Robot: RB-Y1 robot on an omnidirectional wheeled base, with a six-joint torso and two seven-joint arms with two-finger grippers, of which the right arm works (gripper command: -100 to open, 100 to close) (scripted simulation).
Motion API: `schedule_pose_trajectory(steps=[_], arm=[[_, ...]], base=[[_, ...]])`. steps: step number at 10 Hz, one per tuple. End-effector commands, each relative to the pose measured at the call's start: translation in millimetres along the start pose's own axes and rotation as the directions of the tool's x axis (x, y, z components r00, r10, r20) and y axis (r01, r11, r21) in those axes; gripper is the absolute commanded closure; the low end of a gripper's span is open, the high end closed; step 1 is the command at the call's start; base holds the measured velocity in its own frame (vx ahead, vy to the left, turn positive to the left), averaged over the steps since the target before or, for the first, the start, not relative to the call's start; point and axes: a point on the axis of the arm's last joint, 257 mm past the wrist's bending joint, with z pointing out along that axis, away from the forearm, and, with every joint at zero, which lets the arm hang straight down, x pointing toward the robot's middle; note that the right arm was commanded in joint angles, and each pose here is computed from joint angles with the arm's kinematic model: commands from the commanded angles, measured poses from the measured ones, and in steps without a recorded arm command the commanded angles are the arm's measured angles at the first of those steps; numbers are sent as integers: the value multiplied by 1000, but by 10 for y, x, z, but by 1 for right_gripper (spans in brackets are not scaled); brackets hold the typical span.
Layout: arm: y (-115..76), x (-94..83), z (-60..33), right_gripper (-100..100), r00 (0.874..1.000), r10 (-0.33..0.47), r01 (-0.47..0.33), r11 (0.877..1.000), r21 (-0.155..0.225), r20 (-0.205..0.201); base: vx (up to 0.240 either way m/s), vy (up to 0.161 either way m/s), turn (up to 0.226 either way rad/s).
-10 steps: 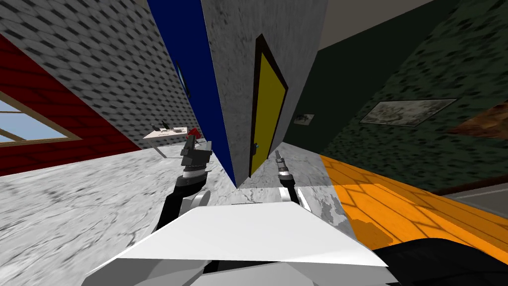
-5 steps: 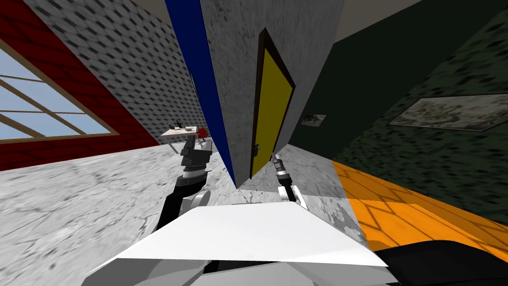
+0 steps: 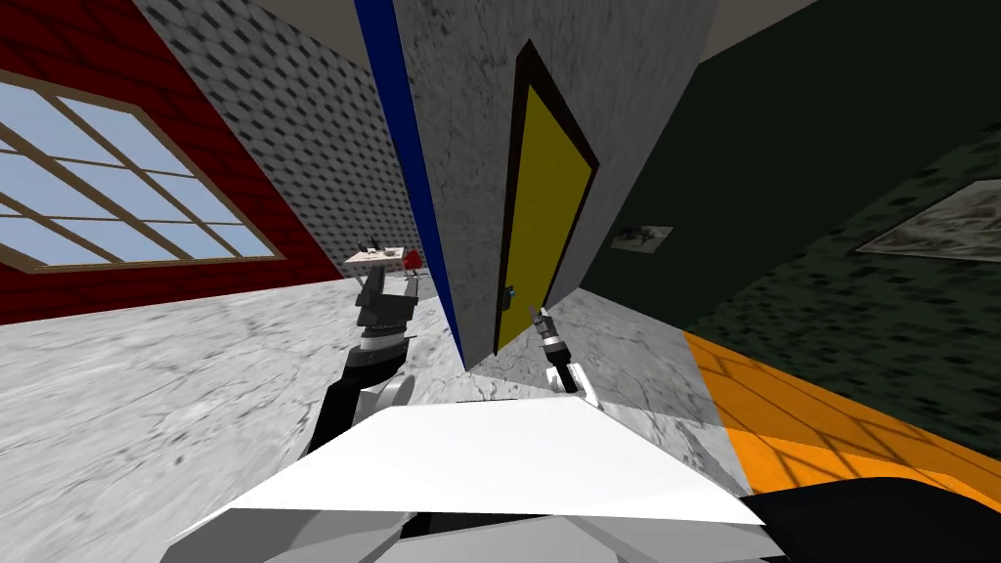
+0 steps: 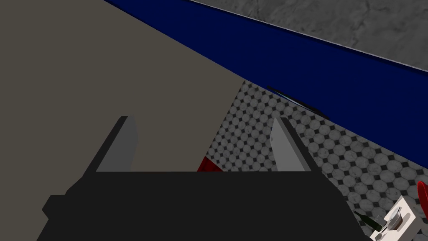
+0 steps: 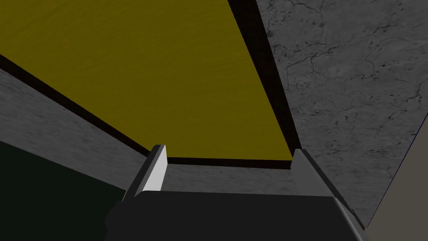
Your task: Pull the door open
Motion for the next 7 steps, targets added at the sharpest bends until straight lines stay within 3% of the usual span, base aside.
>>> schedule_pose_trajectory(steps=[1, 4, 7], arm=[[-50, 116, 19, -100, 998, -49, 49, 999, 8, -30], [-162, 343, 26, -100, 988, -131, 133, 991, 17, -87], [-261, 560, 26, -100, 969, -204, 208, 978, 19, -141]], base=[[34, -114, 159], [40, -132, 191], [32, -115, 164]])
